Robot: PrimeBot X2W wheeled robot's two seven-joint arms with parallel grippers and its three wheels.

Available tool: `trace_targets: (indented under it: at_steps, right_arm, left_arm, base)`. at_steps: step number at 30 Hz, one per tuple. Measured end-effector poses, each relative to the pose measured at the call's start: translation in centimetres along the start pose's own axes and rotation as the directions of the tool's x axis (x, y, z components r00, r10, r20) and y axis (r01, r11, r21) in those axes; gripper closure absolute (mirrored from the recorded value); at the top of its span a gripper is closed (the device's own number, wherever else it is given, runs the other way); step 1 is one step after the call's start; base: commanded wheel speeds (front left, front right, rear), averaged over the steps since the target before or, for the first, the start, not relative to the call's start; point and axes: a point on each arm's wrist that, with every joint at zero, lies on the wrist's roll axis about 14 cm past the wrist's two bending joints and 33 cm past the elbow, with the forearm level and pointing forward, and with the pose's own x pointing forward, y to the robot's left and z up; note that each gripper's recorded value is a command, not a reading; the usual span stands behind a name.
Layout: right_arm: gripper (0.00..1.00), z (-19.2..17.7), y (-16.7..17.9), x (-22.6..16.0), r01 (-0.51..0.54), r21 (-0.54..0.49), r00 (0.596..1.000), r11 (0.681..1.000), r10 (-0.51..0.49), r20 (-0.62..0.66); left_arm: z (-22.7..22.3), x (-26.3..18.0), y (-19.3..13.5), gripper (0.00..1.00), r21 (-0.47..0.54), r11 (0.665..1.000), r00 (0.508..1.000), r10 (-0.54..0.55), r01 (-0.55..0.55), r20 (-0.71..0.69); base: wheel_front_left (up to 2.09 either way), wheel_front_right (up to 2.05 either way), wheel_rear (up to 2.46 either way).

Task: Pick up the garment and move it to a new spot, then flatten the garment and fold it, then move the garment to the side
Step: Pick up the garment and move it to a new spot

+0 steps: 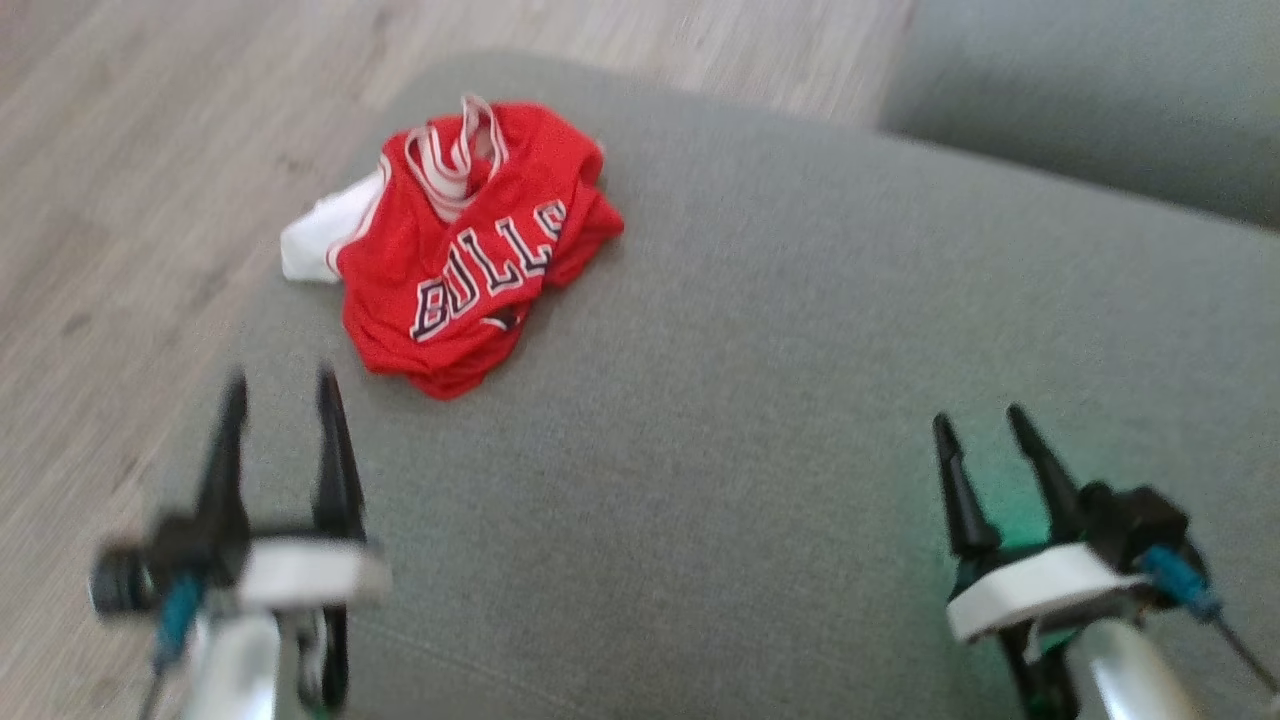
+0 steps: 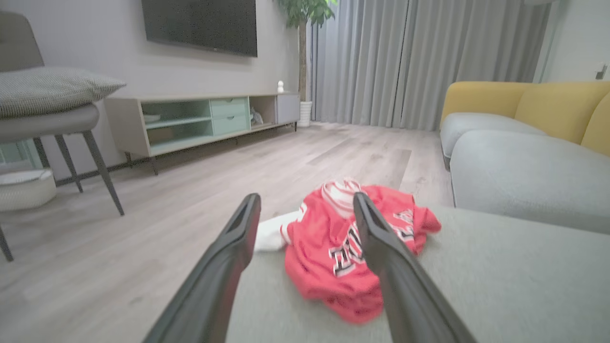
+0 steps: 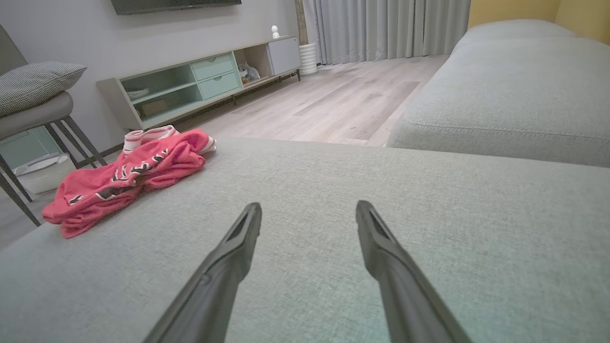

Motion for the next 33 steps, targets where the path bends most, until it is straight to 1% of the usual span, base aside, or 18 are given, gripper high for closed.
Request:
trace_targets:
  at_steps: [4,9,11,13,17,19,21,24,25,26,27,28,30,33]
  right_arm:
    - [0.0,-1.0,-2.3,1.8,-0.007,-0.04,1.0,0.999,0.006,-0.023]
    - [0.0,-2.5,-6.3,3.6,0.007,-0.086,0.999,0.996,-0.011,-0.047]
    - [0.0,-3.3,-7.8,4.1,0.011,-0.106,0.998,0.994,-0.017,-0.06]
    - [0.0,-3.8,-8.9,4.7,0.008,-0.122,0.998,0.992,-0.015,-0.058]
    - [0.0,-3.5,-10.9,6.2,0.015,-0.141,1.0,0.99,-0.016,-0.007]
    - [0.0,-3.5,-11.9,6.6,0.024,-0.143,1.0,0.989,-0.023,0.009]
    - [0.0,-3.6,-12.6,6.6,0.037,-0.14,0.999,0.989,-0.034,0.026]
    - [0.0,-3.6,-13.6,6.5,0.058,-0.138,0.998,0.989,-0.052,0.046]
    - [0.0,-3.5,-14.0,6.4,0.065,-0.138,0.997,0.988,-0.059,0.052]
    - [0.0,-3.5,-14.3,6.4,0.073,-0.138,0.996,0.988,-0.066,0.054]
    - [0.0,-3.5,-14.5,6.3,0.08,-0.137,0.996,0.987,-0.073,0.058]
    - [0.0,-3.4,-14.7,6.3,0.086,-0.135,0.995,0.987,-0.078,0.065]
    - [0.0,-3.2,-14.9,6.3,0.095,-0.134,0.994,0.987,-0.086,0.072]
    - [0.0,-2.8,-14.7,6.1,0.09,-0.154,0.994,0.984,-0.081,0.068]
  left_arm:
    - [3.0,5.4,-1.1,0.0,0.046,0.998,0.996,-0.046,0.043,0.072]
    - [3.1,12.3,-3.3,0.0,0.11,0.987,0.992,-0.119,0.114,0.04]
    - [2.2,15.1,-3.9,0.0,0.138,0.981,0.991,-0.134,0.133,-0.003]
    - [0.8,17.8,-4.4,0.0,0.157,0.976,0.987,-0.135,0.148,-0.087]
    - [-2.6,22.2,-5.4,0.0,0.133,0.979,0.96,-0.115,0.152,-0.255]
    - [-5.5,23.2,-6.0,0.0,0.112,0.981,0.924,-0.106,0.157,-0.368]
    - [-8.9,23.1,-6.3,0.0,0.115,0.979,0.872,-0.091,0.166,-0.481]
    - [-14.4,21.3,-6.0,0.0,0.105,0.982,0.763,-0.054,0.158,-0.645]
    - [-15.6,20.7,-5.9,0.0,0.107,0.981,0.734,-0.045,0.16,-0.678]
    - [-16.0,21.0,-6.0,0.0,0.111,0.981,0.739,-0.043,0.158,-0.673]
    - [-15.7,21.7,-6.0,0.29,0.122,0.98,0.766,-0.042,0.156,-0.641]
    - [-15.0,22.7,-6.2,1.0,0.132,0.978,0.806,-0.054,0.162,-0.589]
    - [-12.9,24.3,-7.2,1.0,0.143,0.973,0.882,-0.096,0.181,-0.461]
    - [-9.0,26.2,-9.0,1.0,0.162,0.962,0.931,-0.16,0.222,-0.328]
  base:
    - [0.0,0.0,0.0]
    - [0.0,0.0,0.0]
    - [0.0,0.0,0.0]
    - [0.0,0.0,0.0]
    - [0.0,0.0,0.0]
    - [0.0,0.0,0.0]
    - [0.0,0.0,0.0]
    - [0.0,0.0,0.0]
    - [0.0,0.0,0.0]
    - [0.0,0.0,0.0]
    - [0.0,0.0,0.0]
    - [0.0,0.0,0.0]
    - [0.0,0.0,0.0]
    - [0.0,0.0,0.0]
